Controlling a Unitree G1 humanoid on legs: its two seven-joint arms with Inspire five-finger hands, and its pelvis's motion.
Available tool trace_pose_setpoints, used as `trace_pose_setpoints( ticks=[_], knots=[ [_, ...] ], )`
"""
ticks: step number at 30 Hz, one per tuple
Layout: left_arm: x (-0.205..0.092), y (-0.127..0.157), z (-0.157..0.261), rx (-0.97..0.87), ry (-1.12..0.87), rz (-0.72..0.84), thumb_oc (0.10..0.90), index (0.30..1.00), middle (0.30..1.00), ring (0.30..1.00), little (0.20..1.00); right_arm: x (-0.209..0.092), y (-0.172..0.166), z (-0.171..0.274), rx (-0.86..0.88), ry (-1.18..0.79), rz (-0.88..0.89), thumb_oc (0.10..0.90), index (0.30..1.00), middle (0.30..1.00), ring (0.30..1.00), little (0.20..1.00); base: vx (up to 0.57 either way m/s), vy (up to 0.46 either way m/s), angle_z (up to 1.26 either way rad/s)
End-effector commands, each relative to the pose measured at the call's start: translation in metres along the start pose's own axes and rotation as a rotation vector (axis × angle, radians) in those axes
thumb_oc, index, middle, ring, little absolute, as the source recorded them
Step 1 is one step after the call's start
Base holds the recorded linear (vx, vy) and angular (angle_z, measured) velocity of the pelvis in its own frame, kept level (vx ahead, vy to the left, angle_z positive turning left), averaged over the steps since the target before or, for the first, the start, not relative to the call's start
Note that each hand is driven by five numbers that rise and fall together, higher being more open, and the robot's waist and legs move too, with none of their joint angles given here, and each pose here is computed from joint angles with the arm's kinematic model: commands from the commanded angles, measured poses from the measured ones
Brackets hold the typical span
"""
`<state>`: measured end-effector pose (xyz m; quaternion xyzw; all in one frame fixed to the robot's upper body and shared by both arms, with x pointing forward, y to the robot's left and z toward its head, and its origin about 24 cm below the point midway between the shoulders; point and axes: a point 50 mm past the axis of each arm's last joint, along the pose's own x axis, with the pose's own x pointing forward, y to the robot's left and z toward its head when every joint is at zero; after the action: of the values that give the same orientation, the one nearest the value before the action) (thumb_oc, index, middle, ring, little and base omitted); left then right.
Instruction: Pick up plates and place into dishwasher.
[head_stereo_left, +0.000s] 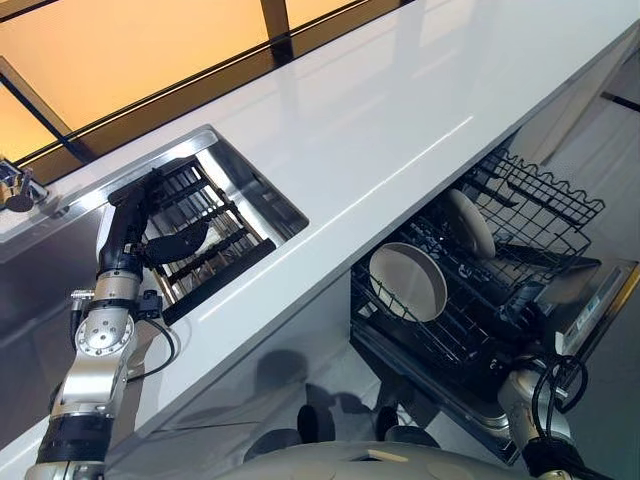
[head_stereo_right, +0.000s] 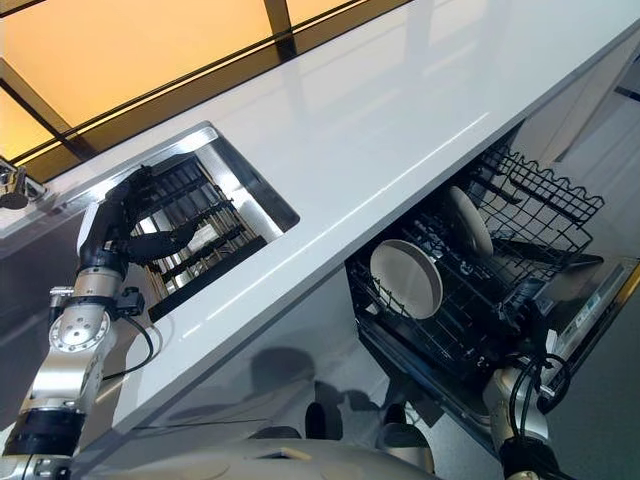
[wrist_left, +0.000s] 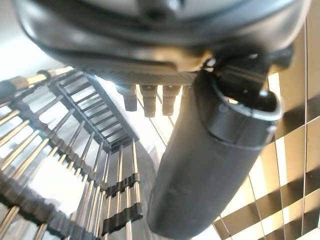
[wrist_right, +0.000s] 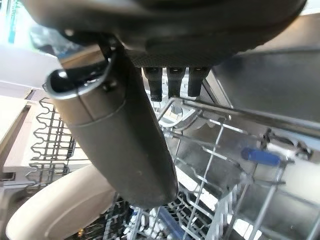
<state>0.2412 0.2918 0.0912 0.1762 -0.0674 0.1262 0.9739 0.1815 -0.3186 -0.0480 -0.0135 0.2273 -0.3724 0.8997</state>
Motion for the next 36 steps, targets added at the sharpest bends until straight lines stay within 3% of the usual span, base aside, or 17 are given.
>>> trace_pose_setpoints(
  ticks=[1,11,20,24,26,30,36],
  knots=[
    [0.032,0.019,0.060,-0.037,-0.291,0.065,0.800,0.900,0.900,0.900,0.900,0.018,0.016,0.072,0.095,-0.250,0.093,0.800,0.900,0.900,0.900,0.900,0.05,-0.008,0.07],
    [0.037,0.033,0.085,-0.144,-0.452,0.157,0.800,0.900,0.900,0.900,0.900,0.016,0.022,0.114,0.226,-0.425,0.130,0.800,0.900,0.900,0.900,0.900,-0.04,0.023,0.05],
    [0.037,0.035,0.091,-0.225,-0.508,0.222,0.800,0.900,0.900,0.900,0.900,0.002,0.039,0.155,0.437,-0.567,0.337,0.800,0.900,0.900,0.900,0.900,-0.04,0.037,0.03],
    [0.036,0.032,0.085,-0.251,-0.494,0.224,0.800,0.900,0.900,0.900,0.900,-0.009,0.058,0.161,0.660,-0.560,0.553,0.800,0.900,0.900,0.900,0.900,0.02,0.017,-0.05],
    [0.035,0.028,0.079,-0.258,-0.474,0.219,0.800,0.900,0.900,0.900,0.900,-0.023,0.075,0.166,0.832,-0.557,0.761,0.800,0.900,0.900,0.900,0.900,0.03,0.019,-0.07],
    [0.034,0.025,0.073,-0.266,-0.453,0.210,0.800,0.900,0.900,0.900,0.900,-0.043,0.094,0.177,0.906,-0.593,0.969,0.800,0.900,0.900,0.900,0.900,0.05,0.041,-0.03],
    [0.035,0.022,0.070,-0.260,-0.435,0.197,0.800,0.900,0.900,0.900,0.900,-0.077,0.120,0.200,0.832,-0.688,1.169,0.800,0.900,0.900,0.900,0.900,0.02,0.055,-0.03]
  ],
)
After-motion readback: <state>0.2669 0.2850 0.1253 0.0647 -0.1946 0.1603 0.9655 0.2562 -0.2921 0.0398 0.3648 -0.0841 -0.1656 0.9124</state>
